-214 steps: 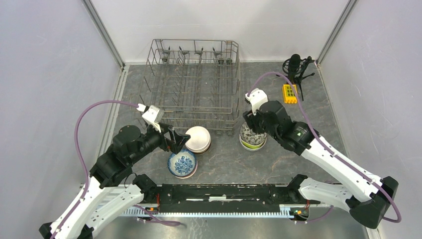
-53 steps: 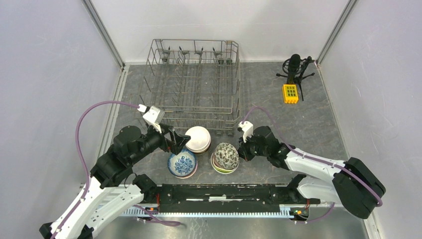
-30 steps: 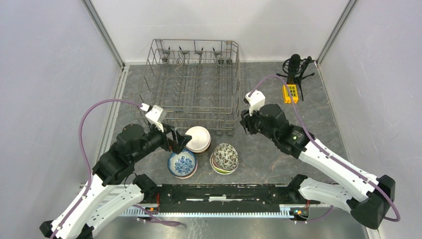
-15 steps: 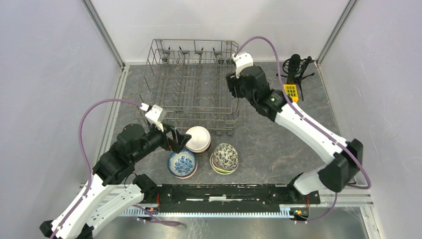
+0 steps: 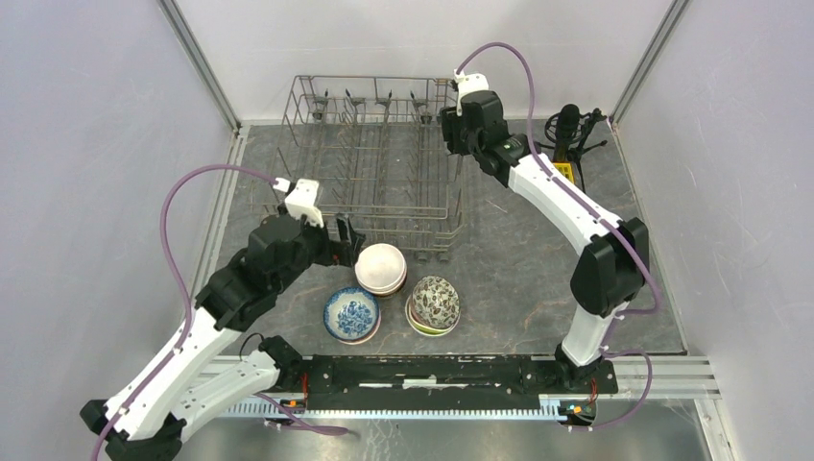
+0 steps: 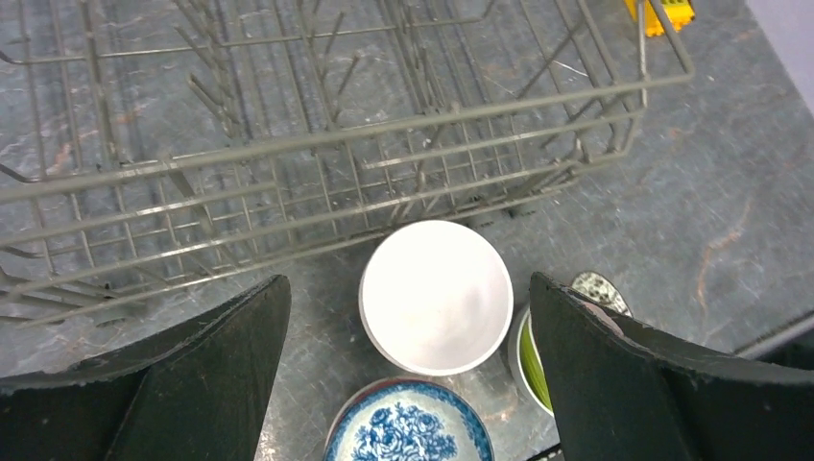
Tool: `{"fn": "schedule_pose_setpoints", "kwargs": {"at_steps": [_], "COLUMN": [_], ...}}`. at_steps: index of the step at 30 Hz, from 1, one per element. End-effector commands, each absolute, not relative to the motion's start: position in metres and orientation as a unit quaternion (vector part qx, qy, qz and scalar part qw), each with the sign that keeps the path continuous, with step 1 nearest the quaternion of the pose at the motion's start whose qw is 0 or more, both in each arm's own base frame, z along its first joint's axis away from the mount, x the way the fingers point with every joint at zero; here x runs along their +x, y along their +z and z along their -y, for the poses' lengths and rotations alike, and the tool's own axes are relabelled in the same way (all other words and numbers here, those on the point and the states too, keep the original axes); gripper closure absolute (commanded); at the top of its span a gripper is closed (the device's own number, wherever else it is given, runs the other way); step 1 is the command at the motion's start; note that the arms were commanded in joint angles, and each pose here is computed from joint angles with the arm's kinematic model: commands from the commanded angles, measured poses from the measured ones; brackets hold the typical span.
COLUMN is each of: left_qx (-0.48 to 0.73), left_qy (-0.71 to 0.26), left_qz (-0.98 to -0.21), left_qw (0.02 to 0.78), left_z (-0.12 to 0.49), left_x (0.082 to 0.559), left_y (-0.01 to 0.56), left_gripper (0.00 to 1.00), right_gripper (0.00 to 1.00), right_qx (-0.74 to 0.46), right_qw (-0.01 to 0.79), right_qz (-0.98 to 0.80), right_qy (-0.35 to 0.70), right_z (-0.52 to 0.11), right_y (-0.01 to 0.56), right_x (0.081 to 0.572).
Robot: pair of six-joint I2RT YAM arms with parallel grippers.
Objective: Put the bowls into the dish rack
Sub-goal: Adjust the dish rack at the center of the board.
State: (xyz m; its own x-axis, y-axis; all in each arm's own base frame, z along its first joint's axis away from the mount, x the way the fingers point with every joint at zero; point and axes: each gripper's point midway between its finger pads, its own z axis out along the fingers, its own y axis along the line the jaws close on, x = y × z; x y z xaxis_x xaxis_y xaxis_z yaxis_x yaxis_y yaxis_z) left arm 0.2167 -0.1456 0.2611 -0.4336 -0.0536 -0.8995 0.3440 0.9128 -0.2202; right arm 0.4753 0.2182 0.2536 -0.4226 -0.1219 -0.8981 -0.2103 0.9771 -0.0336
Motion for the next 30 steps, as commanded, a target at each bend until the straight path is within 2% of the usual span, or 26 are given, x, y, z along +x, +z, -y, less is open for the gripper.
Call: {"fn": "schedule_pose_setpoints", "kwargs": {"at_steps": [1,6,16,23,26,28,30], "left_qx": [0.027,0.02,-0.001,-0.034,-0.054,-0.063,-0.07], "left_qy": [-0.154,-0.142,-0.145,-0.151,-0.156,-0.154,-0.153], "left_qz": [-0.824,-0.83,-0.842,-0.849,-0.851,-0.853,-0.854], "left_qw": [0.544,0.538,0.52,0.504,0.499,0.495,0.492], "left_z": [0.136,0.144,0.153,0.142,0.133,0.129,0.127], "left_x": [0.239,0.254,0.276,0.291,0.298,0.301,0.303], "left_y": [0.284,0.286,0.277,0.264,0.259,0.255,0.253], "left_gripper": [0.0,0.0,0.0,0.0,0.0,0.0,0.0], "right_gripper": [0.36,0.38,0.49,0.69,0.82,0.97,1.0], "right_qx": [-0.081,-0.078,-0.083,-0.089,-0.091,-0.091,-0.092], "right_qw": [0.55,0.538,0.518,0.511,0.512,0.514,0.515], "right_qz": [-0.828,-0.836,-0.846,-0.848,-0.846,-0.845,-0.843], "right_qy": [0.073,0.071,0.096,0.107,0.116,0.121,0.126], "right_z": [-0.226,-0.223,-0.232,-0.236,-0.237,-0.236,-0.236], "right_y": [0.273,0.262,0.239,0.23,0.232,0.232,0.234], "right_x": [0.497,0.517,0.542,0.544,0.538,0.534,0.528]}}
